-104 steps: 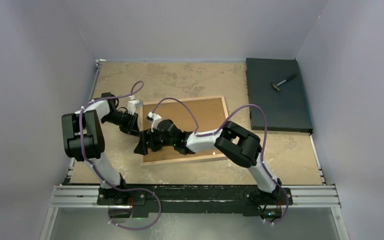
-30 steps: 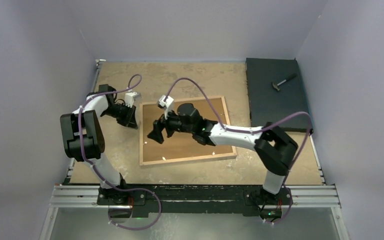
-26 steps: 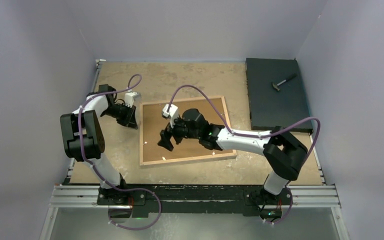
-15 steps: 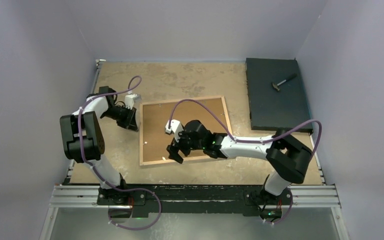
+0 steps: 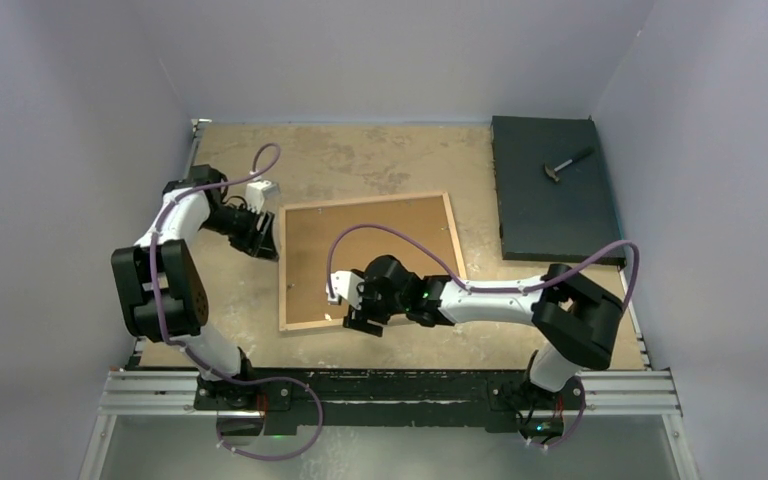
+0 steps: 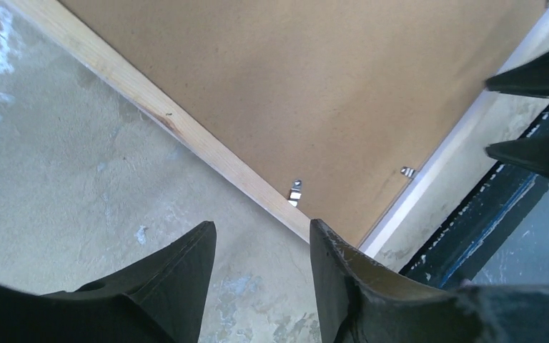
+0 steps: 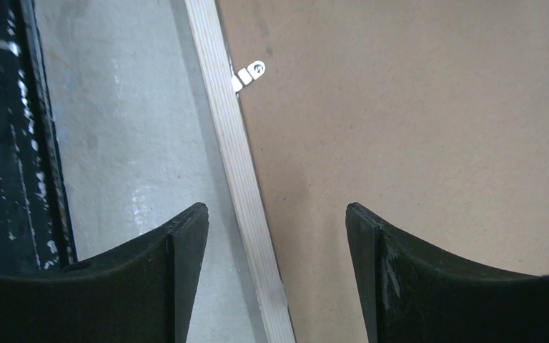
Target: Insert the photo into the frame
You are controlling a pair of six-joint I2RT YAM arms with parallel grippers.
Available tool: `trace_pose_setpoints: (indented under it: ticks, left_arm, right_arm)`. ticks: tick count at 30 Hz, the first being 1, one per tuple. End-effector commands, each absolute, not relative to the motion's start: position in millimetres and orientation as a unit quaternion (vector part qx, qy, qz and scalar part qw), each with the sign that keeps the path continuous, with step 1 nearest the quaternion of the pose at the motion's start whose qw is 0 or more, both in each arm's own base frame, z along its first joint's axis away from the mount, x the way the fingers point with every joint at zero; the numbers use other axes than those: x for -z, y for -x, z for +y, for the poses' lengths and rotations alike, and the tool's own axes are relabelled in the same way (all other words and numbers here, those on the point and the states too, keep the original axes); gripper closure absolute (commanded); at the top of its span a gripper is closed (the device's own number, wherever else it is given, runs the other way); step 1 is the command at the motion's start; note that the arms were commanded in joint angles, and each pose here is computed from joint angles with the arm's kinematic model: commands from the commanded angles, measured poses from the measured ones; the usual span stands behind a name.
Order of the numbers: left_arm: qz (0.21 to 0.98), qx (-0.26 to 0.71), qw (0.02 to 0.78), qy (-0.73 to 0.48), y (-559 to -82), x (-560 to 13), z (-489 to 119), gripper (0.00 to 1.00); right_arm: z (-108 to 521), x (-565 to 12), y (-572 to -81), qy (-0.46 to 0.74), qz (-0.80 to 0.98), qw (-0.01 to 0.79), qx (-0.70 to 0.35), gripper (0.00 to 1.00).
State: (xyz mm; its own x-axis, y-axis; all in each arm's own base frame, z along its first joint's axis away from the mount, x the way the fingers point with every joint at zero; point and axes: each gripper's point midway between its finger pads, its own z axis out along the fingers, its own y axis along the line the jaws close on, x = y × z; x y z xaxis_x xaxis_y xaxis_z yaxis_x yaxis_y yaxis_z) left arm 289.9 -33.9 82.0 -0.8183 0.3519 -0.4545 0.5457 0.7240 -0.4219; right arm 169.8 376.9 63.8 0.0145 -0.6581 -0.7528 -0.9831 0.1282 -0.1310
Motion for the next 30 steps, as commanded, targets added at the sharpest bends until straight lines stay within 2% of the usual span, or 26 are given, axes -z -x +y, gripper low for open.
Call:
trace_pose_setpoints:
  ticks: [1,7,15,19,21,26,28,30]
  left_arm:
    - [0.886,0.293,0.232,-0.276,-294,-129,-40,0.49]
    - [0.874,0.312,0.266,-0.262,-295,-152,-39,0.45]
    - [0.849,0.331,0.344,-0.228,-313,-202,-22,0.44]
    - [0.839,0.34,0.36,-0.227,-317,-221,-19,0.44]
    - [0.836,0.342,0.363,-0.229,-314,-223,-21,0.44]
    - [0.829,0.32,0.382,-0.253,-304,-223,-23,0.43]
    - [0.82,0.31,0.389,-0.282,-293,-219,-26,0.42]
    - [0.806,0.287,0.397,-0.331,-279,-212,-28,0.41]
  right_arm:
    - [374,-55,-172,0.643,0.652,0.345,-0.205,0.27]
    - [374,-50,-178,0.639,0.653,0.359,-0.191,0.3]
    - [373,-26,-176,0.658,0.655,0.345,-0.14,0.4]
    - [373,-19,-174,0.658,0.656,0.343,-0.136,0.45]
    - [377,-20,-175,0.65,0.661,0.349,-0.138,0.53]
    - [390,-28,-182,0.636,0.666,0.363,-0.141,0.91]
    - [398,-38,-186,0.631,0.664,0.375,-0.146,0.99]
    - [410,-51,-180,0.627,0.659,0.376,-0.178,1.0]
